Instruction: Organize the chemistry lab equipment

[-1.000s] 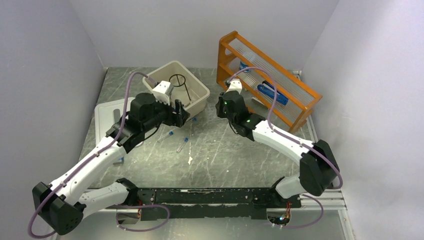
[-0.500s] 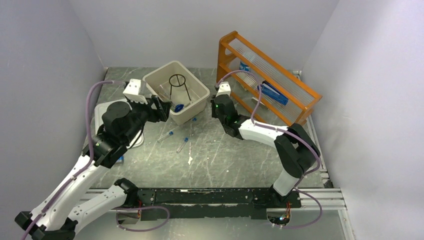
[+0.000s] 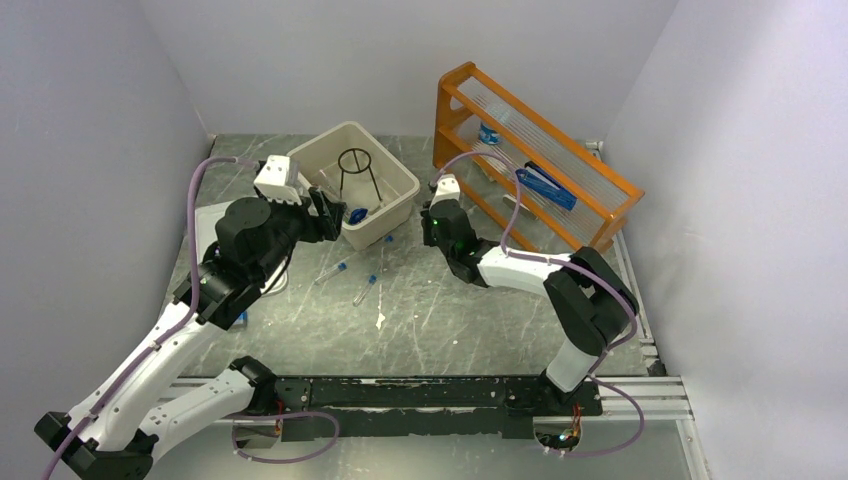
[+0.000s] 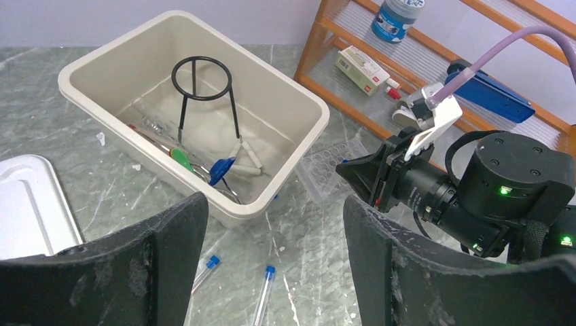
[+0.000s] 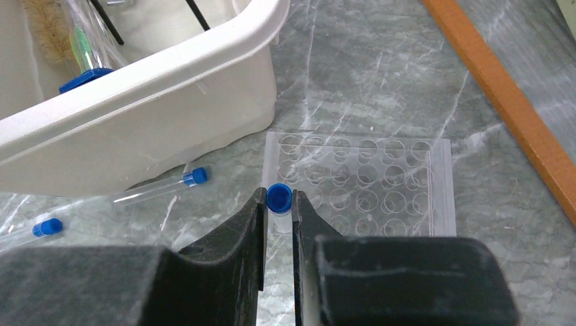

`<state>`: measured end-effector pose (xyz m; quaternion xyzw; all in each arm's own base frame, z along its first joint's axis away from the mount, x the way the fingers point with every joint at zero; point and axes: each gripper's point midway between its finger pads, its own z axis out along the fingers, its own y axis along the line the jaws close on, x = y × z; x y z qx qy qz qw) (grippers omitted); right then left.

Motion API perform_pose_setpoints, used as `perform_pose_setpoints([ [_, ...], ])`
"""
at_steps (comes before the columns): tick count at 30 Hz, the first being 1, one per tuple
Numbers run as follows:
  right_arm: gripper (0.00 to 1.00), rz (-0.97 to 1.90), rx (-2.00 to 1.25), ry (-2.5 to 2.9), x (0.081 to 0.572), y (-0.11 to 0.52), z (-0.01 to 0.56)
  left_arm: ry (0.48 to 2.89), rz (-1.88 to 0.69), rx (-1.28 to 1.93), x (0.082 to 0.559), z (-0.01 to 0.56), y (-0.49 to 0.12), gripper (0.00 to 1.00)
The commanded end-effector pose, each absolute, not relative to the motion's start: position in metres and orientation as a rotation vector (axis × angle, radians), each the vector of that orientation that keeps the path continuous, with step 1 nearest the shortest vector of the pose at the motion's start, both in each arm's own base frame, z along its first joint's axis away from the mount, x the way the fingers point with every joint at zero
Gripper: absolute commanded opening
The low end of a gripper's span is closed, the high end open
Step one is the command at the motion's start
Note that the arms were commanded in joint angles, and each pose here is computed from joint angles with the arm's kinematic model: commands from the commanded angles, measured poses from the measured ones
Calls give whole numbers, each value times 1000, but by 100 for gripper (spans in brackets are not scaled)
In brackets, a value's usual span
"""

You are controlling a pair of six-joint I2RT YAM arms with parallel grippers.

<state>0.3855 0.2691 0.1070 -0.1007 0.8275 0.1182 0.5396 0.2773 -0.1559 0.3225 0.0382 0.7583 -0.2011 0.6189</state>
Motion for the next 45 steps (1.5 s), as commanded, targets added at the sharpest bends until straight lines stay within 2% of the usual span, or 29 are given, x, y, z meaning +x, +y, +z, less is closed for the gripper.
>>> perform_pose_setpoints([
  [1,10,295,-250,1922,386,273,111,1744,-469,74,277,323,-156,76],
  [29,18,266,-386,1832,361,275,86,1758,-483,54,274,318,-155,76],
  [32,25,270,-376,1848,359,274,83,1765,-485,53,275,316,-155,76],
  [35,41,298,-341,1849,357,274,91,1778,-493,54,275,312,-157,76],
  [38,50,329,-292,1851,357,275,107,1793,-497,53,275,306,-159,77],
  [45,61,405,-217,1849,352,277,153,1875,-517,15,272,281,-162,80],
])
